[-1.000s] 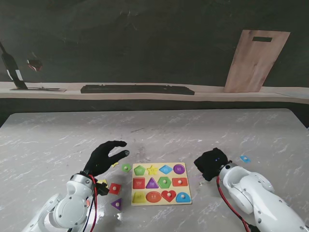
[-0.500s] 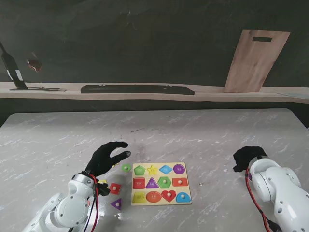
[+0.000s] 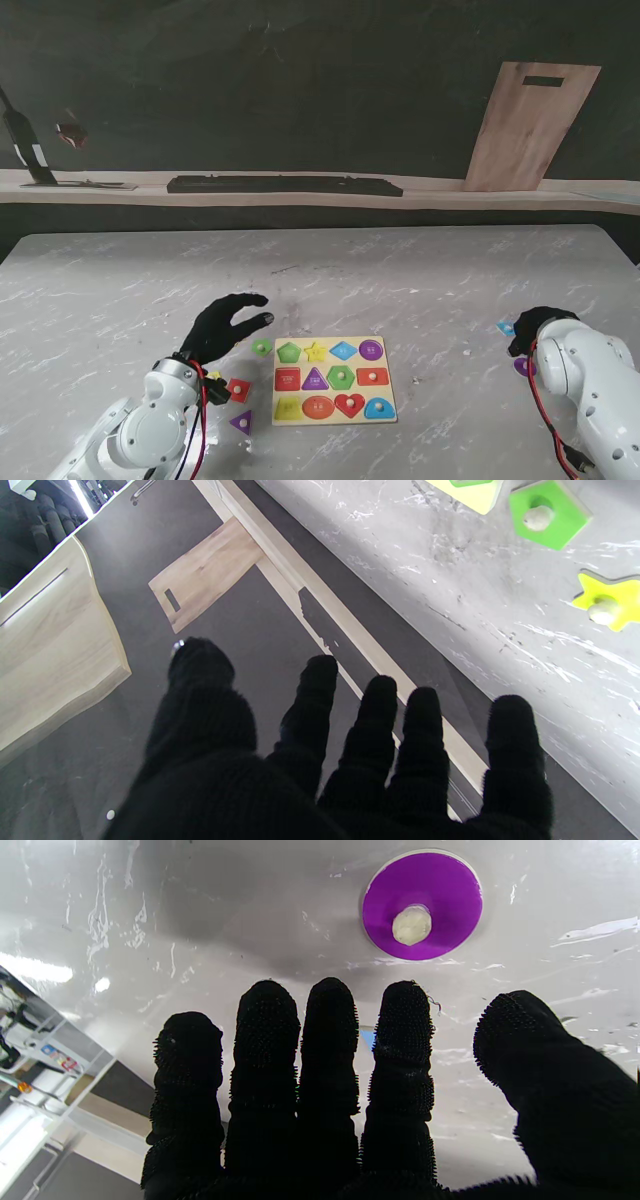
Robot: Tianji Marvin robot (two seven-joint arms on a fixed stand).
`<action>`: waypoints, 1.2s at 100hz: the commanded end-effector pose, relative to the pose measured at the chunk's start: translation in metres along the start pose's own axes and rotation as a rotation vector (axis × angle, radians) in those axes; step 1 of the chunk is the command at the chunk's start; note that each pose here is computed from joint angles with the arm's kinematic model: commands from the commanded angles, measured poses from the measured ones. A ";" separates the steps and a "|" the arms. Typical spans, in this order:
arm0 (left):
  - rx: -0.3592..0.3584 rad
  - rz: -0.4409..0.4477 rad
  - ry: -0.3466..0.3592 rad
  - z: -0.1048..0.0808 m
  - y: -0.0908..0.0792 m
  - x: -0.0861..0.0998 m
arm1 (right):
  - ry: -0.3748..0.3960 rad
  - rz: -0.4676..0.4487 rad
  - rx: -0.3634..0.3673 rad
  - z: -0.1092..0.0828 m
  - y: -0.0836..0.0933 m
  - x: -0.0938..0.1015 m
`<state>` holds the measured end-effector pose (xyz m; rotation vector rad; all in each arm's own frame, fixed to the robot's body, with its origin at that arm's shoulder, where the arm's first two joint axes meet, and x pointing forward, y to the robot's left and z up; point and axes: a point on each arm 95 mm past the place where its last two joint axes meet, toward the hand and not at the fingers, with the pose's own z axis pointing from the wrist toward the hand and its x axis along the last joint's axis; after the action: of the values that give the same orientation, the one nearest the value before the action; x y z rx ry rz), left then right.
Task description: Fit puzzle pieces into a puzzle board
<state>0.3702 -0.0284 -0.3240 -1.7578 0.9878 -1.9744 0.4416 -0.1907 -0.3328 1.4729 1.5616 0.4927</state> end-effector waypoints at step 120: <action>-0.006 -0.006 -0.009 0.000 0.001 0.001 | -0.046 0.036 0.101 0.014 -0.034 -0.001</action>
<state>0.3706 -0.0290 -0.3241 -1.7657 0.9894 -1.9658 0.4383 -0.2026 -0.3569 1.5675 1.5283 0.4233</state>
